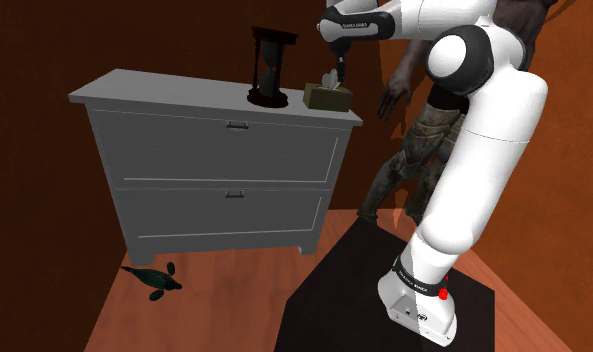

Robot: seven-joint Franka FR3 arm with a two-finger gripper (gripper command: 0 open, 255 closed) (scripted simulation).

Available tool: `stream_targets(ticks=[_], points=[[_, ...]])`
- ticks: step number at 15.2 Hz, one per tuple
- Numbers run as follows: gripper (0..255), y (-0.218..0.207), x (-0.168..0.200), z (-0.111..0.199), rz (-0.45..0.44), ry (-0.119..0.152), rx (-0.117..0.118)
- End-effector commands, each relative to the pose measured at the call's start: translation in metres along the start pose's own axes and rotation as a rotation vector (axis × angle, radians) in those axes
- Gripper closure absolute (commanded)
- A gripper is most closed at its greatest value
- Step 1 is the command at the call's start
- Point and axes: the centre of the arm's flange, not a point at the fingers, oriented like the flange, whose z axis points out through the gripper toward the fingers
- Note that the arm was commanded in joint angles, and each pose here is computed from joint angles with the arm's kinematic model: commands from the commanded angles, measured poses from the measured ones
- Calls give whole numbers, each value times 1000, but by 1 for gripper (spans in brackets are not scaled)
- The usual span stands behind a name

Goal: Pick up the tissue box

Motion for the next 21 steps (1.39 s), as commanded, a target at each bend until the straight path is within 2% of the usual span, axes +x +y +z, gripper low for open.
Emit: stream_targets(ticks=[1,4,5,14,21], points=[[0,-5,3,9,0,0,-1],[0,-9,6,16,0,0,-1],[255,-10,6,17,0,0,-1],[255,-9,6,16,0,0,-1],[255,8,-5,-14,0,0,-1]])
